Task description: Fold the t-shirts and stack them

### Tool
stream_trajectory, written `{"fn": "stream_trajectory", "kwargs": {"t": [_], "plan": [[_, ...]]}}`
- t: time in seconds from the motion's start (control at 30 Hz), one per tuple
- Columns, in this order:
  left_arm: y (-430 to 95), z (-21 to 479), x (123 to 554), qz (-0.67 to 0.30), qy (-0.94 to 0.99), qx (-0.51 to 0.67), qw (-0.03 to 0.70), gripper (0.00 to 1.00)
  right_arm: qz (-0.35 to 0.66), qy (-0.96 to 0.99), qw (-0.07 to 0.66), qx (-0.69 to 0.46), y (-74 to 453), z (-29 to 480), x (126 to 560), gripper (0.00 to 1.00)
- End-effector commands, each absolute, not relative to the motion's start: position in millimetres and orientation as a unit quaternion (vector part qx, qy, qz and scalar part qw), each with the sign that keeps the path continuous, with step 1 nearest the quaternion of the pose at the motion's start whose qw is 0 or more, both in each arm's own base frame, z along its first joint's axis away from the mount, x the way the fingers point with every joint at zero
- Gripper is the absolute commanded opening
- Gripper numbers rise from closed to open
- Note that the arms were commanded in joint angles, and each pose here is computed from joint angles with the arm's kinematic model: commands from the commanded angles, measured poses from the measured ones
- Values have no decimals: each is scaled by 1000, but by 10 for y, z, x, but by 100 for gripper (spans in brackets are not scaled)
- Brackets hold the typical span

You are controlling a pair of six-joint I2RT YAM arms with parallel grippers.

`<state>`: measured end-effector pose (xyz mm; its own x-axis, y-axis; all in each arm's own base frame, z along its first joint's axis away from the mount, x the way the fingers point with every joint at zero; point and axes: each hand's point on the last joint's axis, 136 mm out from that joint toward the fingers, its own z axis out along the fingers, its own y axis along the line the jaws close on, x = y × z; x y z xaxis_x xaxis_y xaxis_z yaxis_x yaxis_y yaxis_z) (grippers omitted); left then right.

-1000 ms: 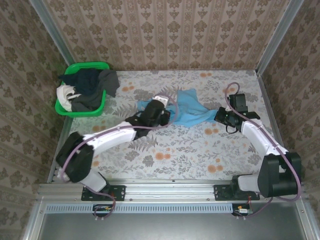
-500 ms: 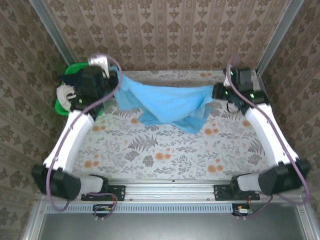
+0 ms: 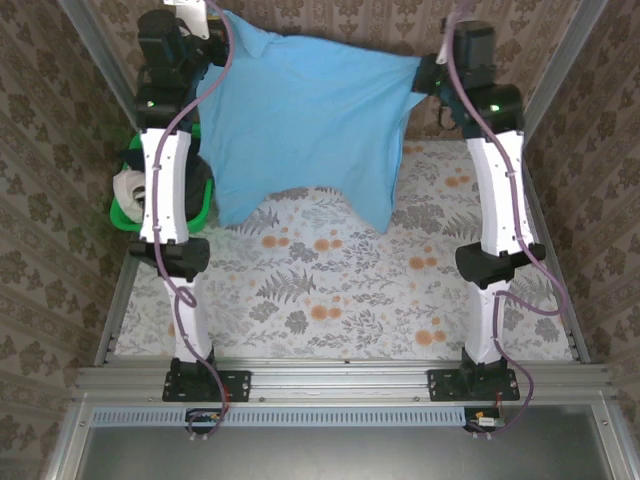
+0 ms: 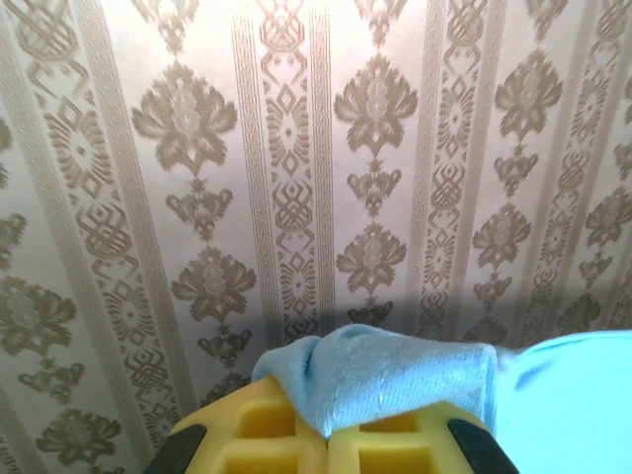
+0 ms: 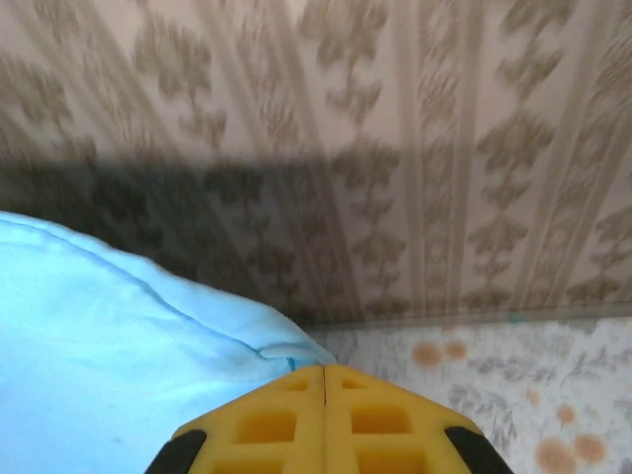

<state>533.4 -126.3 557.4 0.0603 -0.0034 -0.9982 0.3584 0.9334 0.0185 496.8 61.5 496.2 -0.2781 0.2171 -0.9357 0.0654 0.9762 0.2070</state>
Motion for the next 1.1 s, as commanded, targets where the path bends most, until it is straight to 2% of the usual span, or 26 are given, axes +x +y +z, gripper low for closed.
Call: {"fn": "stream_trajectory", "kwargs": {"t": [0.0, 0.1, 0.2, 0.27, 0.33, 0.43, 0.53, 0.63, 0.7, 0.73, 0.77, 0.83, 0.87, 0.97, 1.07], "plan": [[-1167, 6102, 4651, -131, 627, 158, 751, 0, 56, 809, 576, 99, 441, 5033, 4575, 0], [-1130, 6067, 4059, -143, 595, 160, 775, 0, 59, 827, 553, 79, 467, 4778, 4368, 0], [-1065, 5598, 3489, -134, 582, 144, 789, 0, 77, 825, 556, 70, 474, 4359, 4019, 0], [-1117, 5017, 3197, -148, 619, 141, 758, 0, 94, 845, 522, 69, 495, 3888, 3696, 0], [-1201, 4233, 3016, -168, 664, 129, 717, 0, 98, 875, 467, 83, 491, 3290, 3468, 0], [-1308, 2918, 2773, -197, 740, 100, 635, 0, 99, 909, 392, 106, 456, 2410, 3051, 0], [-1338, 1917, 2476, -202, 810, 85, 544, 0, 78, 939, 304, 140, 369, 1683, 2660, 0], [-1345, 1415, 2217, -223, 843, 74, 483, 0, 84, 955, 241, 152, 404, 1327, 2405, 0], [-1303, 1253, 2101, -222, 854, 70, 465, 0, 90, 957, 226, 156, 427, 1259, 2331, 3], [-1258, 1196, 2063, -217, 858, 63, 462, 7, 96, 958, 224, 154, 453, 1265, 2323, 4], [-1223, 1153, 2035, -216, 860, 55, 459, 18, 94, 956, 224, 163, 441, 1298, 2324, 8], [-1203, 1179, 2018, -219, 856, 52, 466, 27, 104, 953, 238, 159, 490, 1397, 2418, 35], [-1193, 1233, 2030, -217, 851, 53, 476, 37, 109, 950, 246, 157, 519, 1462, 2484, 39], [-1118, 1419, 2100, -191, 843, 54, 500, 54, 122, 944, 275, 138, 671, 1667, 2736, 41], [-1126, 1598, 2235, -175, 833, 55, 522, 65, 135, 941, 289, 115, 895, 1750, 3032, 44]]}}
